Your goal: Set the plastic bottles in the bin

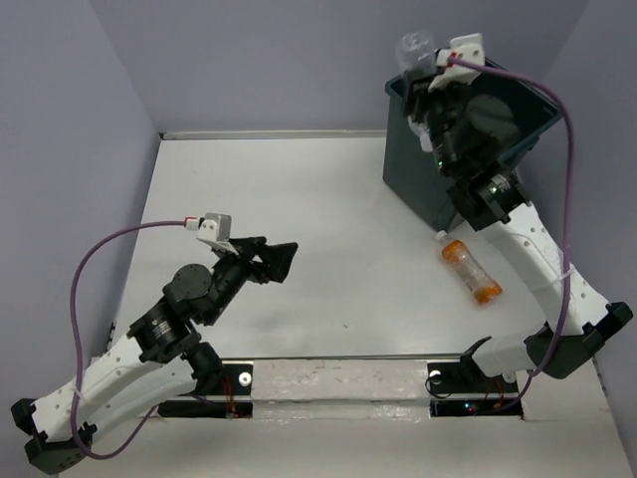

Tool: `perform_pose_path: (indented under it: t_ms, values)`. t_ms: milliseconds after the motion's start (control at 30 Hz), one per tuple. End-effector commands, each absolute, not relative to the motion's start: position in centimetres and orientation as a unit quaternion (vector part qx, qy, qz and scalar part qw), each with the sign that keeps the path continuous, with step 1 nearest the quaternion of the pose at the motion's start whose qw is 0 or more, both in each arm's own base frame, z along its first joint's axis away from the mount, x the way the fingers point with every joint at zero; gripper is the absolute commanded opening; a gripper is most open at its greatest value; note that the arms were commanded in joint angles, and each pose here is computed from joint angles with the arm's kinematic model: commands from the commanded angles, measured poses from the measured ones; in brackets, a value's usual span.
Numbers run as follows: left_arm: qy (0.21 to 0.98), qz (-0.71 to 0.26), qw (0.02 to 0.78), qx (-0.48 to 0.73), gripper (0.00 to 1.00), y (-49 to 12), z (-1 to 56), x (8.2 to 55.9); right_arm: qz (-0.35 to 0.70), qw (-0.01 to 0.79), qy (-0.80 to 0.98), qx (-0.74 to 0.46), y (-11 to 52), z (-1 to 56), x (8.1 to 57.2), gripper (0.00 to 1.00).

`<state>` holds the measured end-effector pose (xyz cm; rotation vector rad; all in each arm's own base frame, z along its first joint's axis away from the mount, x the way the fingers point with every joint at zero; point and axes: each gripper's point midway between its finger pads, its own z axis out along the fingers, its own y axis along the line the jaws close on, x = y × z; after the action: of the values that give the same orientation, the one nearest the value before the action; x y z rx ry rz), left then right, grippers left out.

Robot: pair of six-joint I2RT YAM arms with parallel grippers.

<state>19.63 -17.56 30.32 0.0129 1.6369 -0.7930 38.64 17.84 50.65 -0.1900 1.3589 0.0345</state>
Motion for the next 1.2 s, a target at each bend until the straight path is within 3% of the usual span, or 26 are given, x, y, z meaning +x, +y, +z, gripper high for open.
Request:
perform_pose_path:
  t_ms: [0,100,133,167,200,233,267,333,400,567,600,867,1167]
  values:
    - [0.71,-0.451,0.54,0.03,0.99,-23.8,28.3,19.0,-0.088,0.812,0.577,-0.012,10.6,56.1,43.1,0.35]
    - [0.726,-0.491,0.479,0.041,0.99,-27.6,26.4,18.9,-0.123,0.807,0.577,0.021,6.2,55.9,47.3,0.36]
    - [0.714,-0.524,0.46,0.061,0.99,-29.3,27.6,18.2,-0.131,0.804,0.579,0.033,5.2,55.8,48.1,0.4]
    - [0.737,-0.511,0.436,0.067,0.99,-31.0,25.6,18.6,-0.147,0.792,0.591,0.038,4.0,54.4,49.6,0.5]
    - [0.733,-0.518,0.434,0.074,0.99,-32.2,26.8,18.7,-0.149,0.788,0.596,0.041,3.6,54.0,50.0,0.67]
    - [0.736,-0.519,0.426,0.09,0.99,-33.8,26.6,17.9,-0.137,0.776,0.615,0.037,4.0,53.1,50.2,0.93]
    - [0.754,-0.504,0.408,0.101,0.99,-35.5,24.7,18.1,-0.128,0.772,0.621,0.039,4.2,52.8,50.2,0.99]
    - [0.751,-0.515,0.393,0.129,0.99,-38.4,25.6,17.6,-0.098,0.778,0.618,0.049,4.5,53.7,49.1,1.0]
    - [0.771,-0.505,0.355,0.157,0.99,-41.7,22.8,16.9,-0.069,0.781,0.619,0.04,5.1,54.3,47.9,1.0]
    - [0.772,-0.517,0.314,0.192,0.99,-48.8,21.9,15.8,0.073,0.788,0.611,0.023,7.7,56.7,41.3,1.0]
    - [0.783,-0.508,0.303,0.194,0.99,-50.1,20.2,15.8,0.089,0.769,0.633,0.015,8.4,54.1,41.0,1.0]
    - [0.813,-0.47,0.312,0.145,0.99,-56.8,16.2,18.7,0.212,0.74,0.638,-0.014,10.0,48.4,30.5,0.98]
    - [0.837,-0.406,0.363,0.053,0.99,-59.0,13.7,23.5,0.273,0.717,0.64,-0.03,10.9,45.5,25.6,0.96]
